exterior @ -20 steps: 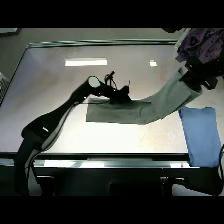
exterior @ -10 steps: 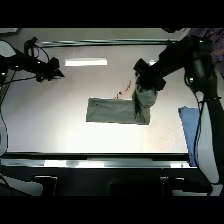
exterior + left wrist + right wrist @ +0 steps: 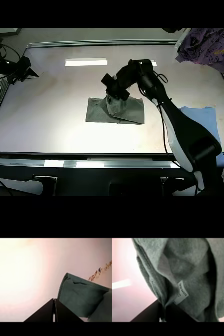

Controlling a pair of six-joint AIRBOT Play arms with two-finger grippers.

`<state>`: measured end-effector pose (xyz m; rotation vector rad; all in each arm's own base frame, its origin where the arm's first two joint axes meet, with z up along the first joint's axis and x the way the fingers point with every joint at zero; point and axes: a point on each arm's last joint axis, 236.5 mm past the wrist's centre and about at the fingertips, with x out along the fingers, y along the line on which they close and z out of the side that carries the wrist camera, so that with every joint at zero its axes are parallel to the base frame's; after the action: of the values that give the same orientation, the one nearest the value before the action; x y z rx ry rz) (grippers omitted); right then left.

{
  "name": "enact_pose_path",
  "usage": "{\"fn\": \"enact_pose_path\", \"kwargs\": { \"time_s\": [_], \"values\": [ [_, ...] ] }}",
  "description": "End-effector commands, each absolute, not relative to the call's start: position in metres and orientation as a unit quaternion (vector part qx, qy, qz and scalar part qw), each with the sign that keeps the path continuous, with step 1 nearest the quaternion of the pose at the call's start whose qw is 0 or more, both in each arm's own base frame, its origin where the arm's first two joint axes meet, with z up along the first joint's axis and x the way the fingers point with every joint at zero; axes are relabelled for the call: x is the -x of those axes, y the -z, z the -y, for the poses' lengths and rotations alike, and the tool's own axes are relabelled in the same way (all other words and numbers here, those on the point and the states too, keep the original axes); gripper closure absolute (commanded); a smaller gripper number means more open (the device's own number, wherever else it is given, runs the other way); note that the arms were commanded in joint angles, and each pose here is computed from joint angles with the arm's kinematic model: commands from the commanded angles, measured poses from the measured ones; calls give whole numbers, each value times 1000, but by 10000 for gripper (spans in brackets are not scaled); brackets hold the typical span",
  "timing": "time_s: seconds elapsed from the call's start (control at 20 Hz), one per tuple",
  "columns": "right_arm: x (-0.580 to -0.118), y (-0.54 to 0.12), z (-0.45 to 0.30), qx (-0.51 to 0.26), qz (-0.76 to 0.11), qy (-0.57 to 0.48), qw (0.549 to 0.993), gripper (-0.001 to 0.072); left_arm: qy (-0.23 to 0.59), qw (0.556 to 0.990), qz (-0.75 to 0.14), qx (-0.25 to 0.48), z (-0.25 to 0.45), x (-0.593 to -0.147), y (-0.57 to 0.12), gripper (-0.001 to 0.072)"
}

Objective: Fold the clothes and pants, and hang the long-sleeved shirts on hangers.

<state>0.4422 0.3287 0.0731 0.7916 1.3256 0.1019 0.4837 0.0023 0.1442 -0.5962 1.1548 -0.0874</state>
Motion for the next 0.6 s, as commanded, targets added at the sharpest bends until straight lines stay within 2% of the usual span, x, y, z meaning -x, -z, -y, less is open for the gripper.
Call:
{"fn": "enact_pose_path", "kwargs": {
  "time_s": [0.0,0.15,0.45,0.5,0.55],
  "values": [
    [-448,-51,-350,-377,-602,-46,703,677,36,796,-536,279,-7,-483,-145,690],
    [-449,-39,-364,-390,-613,-59,685,677,36,796,-536,279,-7,-483,-145,690],
    [-440,-21,-386,-369,-621,-78,687,675,36,795,-537,279,-7,-483,-144,690],
    [-440,-19,-390,-366,-620,-87,688,661,36,794,-538,280,-7,-483,-143,690],
    [-441,-21,-395,-366,-614,-98,692,551,36,793,-539,280,-7,-483,-142,690]
  ]
}}
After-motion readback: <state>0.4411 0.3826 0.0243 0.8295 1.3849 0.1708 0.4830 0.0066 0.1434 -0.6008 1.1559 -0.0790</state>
